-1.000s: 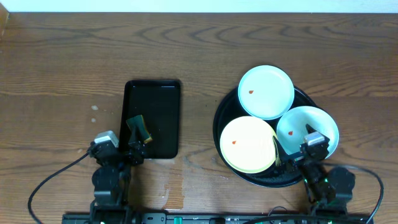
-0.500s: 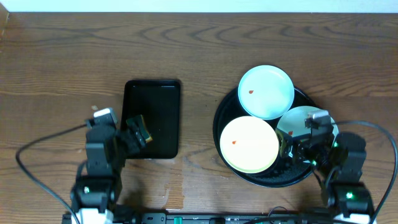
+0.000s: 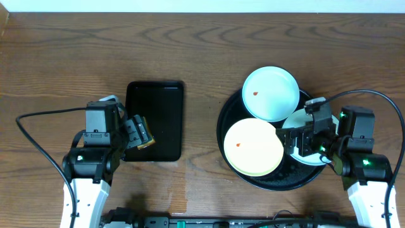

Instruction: Clean dirty plates on tray and stack at the side

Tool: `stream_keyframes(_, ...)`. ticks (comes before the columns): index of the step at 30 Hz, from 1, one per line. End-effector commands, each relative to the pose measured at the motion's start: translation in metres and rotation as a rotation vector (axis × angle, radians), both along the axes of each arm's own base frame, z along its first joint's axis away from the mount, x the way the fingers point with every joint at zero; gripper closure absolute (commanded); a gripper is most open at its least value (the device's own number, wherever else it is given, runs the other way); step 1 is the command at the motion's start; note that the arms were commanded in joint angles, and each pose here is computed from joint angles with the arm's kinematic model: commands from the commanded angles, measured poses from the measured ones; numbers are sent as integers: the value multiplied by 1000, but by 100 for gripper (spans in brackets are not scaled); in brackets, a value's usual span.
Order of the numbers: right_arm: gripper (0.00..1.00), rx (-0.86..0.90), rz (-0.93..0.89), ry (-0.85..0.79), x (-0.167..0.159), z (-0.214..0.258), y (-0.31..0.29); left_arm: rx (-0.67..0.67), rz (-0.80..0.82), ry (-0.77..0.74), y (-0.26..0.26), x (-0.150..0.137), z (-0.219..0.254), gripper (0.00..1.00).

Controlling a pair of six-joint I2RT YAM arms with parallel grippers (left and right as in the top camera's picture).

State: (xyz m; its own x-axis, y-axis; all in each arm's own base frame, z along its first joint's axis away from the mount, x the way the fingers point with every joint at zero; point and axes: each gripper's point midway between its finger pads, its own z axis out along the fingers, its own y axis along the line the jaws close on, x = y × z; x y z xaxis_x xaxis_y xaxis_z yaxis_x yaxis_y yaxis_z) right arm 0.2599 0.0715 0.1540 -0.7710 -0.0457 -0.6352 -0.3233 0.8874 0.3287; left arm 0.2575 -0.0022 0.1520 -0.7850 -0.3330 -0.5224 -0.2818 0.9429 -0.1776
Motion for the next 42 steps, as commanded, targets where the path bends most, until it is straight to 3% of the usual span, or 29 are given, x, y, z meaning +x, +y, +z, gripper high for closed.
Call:
stream_keyframes(1, 1, 84, 69, -33, 1, 17, 17, -27, -22, -17, -6, 3, 8, 17)
stream_keyframes(9, 1, 44, 27, 45, 3, -2, 12, -46, 0, -22, -7, 9, 7, 17)
stream_keyframes(18, 1, -84, -44, 247, -10, -45, 11, -115, 31, 181, -16, 5, -37, 18)
stream_keyframes(32, 1, -121, -25, 262, -6, -56, 25, -106, 50, 418, -16, -2, -94, 22)
stream_keyframes(42, 1, -39, 22, 206, 4, -44, 40, -105, 48, 398, -16, 23, -117, 30)
